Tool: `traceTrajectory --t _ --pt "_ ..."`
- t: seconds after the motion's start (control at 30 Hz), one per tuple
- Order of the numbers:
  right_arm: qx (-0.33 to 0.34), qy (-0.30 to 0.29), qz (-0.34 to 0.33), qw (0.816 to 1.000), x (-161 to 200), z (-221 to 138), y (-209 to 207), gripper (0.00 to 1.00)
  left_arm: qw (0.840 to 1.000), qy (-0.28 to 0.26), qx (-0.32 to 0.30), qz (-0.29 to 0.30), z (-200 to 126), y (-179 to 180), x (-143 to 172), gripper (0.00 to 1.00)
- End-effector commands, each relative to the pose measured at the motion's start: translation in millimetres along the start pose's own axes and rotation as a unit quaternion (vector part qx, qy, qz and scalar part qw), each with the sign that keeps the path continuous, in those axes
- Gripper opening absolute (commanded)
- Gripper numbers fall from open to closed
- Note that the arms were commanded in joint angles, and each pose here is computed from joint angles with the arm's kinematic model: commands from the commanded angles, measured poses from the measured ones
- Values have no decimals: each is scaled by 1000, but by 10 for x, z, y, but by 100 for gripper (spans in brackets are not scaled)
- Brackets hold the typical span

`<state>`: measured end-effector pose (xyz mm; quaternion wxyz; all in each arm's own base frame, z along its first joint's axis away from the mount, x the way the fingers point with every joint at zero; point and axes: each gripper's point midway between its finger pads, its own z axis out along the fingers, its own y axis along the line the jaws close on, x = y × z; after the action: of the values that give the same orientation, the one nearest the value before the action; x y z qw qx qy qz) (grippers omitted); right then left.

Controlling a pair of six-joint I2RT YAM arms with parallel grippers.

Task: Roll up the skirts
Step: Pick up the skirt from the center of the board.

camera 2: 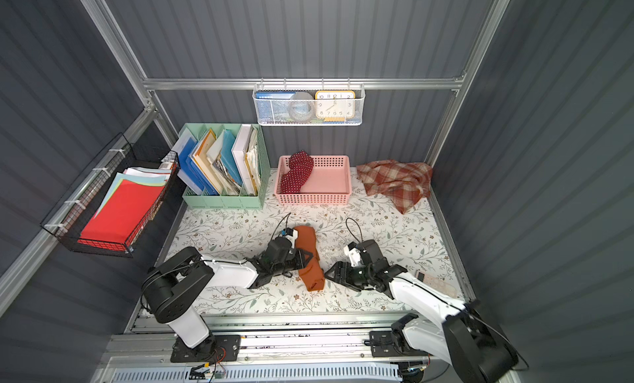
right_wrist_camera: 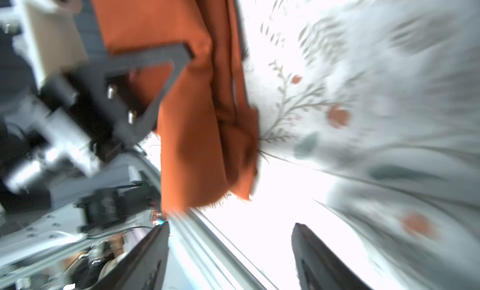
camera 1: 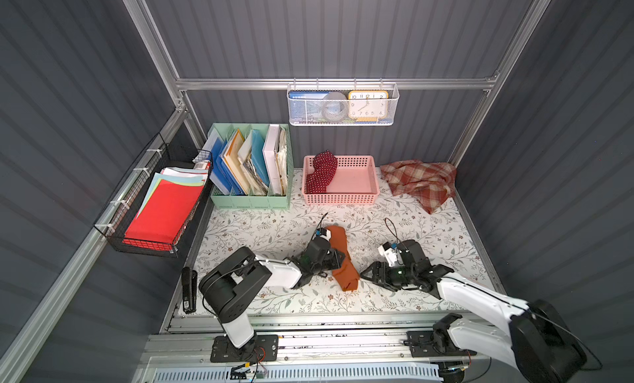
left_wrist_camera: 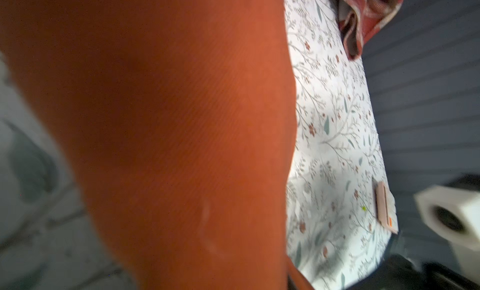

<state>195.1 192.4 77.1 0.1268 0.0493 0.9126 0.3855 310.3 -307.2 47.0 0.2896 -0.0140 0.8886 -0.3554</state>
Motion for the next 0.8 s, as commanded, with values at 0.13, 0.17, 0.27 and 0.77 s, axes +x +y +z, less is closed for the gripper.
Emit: traceTrajectory --t 0.13,0.17,0.27,0.77 --pt "181 -99 12 978 -49 -550 -579 84 997 -2 23 73 159 -272 -278 0" --pt "190 -115 13 975 -94 -604 -590 84 996 -8 34 83 155 -410 -387 0" --pt "214 -142 11 966 -178 -720 -625 84 991 -30 66 112 118 -794 -702 0" --pt "230 -189 6 955 -404 -780 -673 83 926 -48 261 270 545 -2035 -1912 0"
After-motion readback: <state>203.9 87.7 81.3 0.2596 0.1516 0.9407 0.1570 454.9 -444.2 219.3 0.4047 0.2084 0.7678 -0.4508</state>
